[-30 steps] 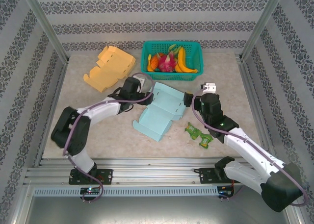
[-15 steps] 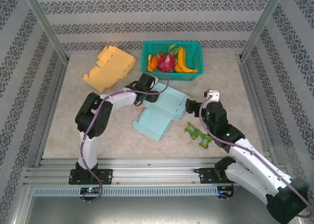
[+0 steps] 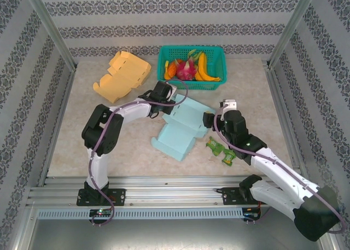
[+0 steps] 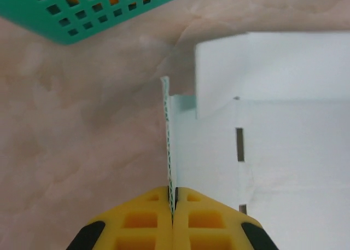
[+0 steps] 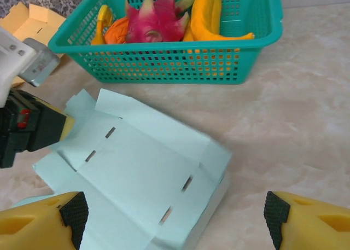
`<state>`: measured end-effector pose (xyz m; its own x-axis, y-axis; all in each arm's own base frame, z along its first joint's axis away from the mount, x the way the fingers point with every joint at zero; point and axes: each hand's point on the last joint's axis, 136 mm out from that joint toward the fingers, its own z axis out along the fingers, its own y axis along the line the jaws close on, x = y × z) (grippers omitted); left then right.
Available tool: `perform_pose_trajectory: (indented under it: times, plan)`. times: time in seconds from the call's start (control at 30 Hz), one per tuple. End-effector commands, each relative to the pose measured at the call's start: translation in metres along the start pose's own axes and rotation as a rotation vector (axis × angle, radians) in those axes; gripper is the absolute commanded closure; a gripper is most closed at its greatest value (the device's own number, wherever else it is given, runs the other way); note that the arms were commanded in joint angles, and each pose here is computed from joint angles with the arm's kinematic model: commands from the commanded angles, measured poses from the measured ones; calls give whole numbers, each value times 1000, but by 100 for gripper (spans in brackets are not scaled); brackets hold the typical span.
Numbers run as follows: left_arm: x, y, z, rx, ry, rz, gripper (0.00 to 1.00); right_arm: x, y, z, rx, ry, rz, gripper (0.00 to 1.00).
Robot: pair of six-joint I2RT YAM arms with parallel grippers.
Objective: Fold the paper box
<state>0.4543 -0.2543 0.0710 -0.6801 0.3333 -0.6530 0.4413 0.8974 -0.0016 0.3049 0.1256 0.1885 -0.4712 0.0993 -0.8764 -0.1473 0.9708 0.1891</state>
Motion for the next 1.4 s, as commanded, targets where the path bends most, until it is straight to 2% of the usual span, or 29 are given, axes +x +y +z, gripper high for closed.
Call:
perform_pose_trajectory:
  times: [0.0,0.23,0.33,0.47,0.5,0.7,0.83,0.97,1.37]
  plan:
    - [-27,-4,-45,10,-131,-1,100,-23,25,0,-84,-25,-23,16]
    - [-23,16,-120,-61,-344,-62,100,-68,77,16,-253,-41,-263,22]
    - [-12,26,-158,-81,-487,-131,100,-85,111,15,-401,-67,-486,28]
    - [5,28,-205,-39,-696,-176,100,-76,152,1,-702,-118,-882,43]
    - [9,28,-215,-34,-734,-178,100,-73,156,-1,-747,-119,-945,44]
    - [36,37,-264,-64,-948,-153,100,-68,167,-6,-922,-142,-1140,45]
    - [44,42,-279,-82,-993,-169,100,-68,168,5,-919,-98,-1231,45]
    - [46,41,-278,-85,-993,-149,100,-65,172,13,-888,-113,-1346,45]
    - [50,34,-271,-55,-996,-113,100,-64,170,42,-853,13,-1410,46]
